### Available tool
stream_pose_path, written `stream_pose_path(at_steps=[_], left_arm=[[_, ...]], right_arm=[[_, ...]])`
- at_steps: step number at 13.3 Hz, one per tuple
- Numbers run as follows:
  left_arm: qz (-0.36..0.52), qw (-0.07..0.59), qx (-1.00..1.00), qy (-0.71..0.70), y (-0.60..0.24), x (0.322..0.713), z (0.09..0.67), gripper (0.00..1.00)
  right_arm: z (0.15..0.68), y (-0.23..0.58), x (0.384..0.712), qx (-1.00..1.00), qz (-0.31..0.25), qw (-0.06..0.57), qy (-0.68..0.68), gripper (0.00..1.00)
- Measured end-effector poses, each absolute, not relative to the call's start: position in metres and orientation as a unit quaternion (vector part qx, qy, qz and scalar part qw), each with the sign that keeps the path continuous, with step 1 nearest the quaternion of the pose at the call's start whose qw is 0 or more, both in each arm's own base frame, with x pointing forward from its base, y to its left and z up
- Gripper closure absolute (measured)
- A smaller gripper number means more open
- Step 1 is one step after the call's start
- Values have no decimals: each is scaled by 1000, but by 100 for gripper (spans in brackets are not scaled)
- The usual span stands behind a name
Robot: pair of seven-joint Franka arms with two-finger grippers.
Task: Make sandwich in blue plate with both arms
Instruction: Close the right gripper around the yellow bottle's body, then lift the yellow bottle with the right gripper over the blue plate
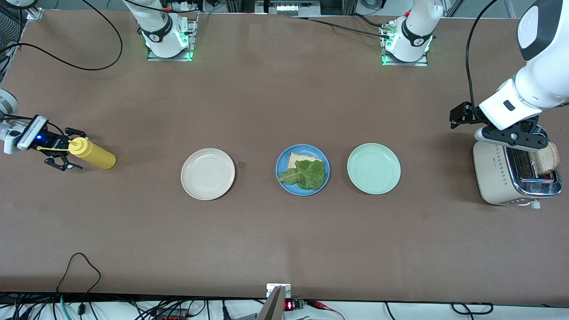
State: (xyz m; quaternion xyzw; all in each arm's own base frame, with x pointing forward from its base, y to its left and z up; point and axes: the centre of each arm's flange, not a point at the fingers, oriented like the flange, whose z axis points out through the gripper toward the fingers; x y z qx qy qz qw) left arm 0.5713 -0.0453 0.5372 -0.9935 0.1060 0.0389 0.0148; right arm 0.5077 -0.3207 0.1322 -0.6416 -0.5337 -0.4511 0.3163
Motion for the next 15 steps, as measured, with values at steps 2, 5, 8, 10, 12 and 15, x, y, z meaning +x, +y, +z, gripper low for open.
stream_pose_path(at_steps=[2,5,8,10,12,15], left_arm=[[39,15,-993,106,-45,571,537,0],[38,15,-994,106,-45,572,538,0],[38,15,-994,106,-45,572,538,0],[38,15,-994,106,-45,572,538,0],[38,15,-994,106,-45,572,538,0],[38,15,-994,106,-45,572,538,0]], right_arm=[[125,-314,510,-640,-450,322,-533,0],[124,-304,517,-636,-450,322,-538,0],[125,-290,527,-630,-449,323,-546,7],[124,-283,532,-628,-444,322,-551,31],[125,-277,537,-626,-441,322,-557,38],[142,-258,560,-625,-427,287,-587,48]])
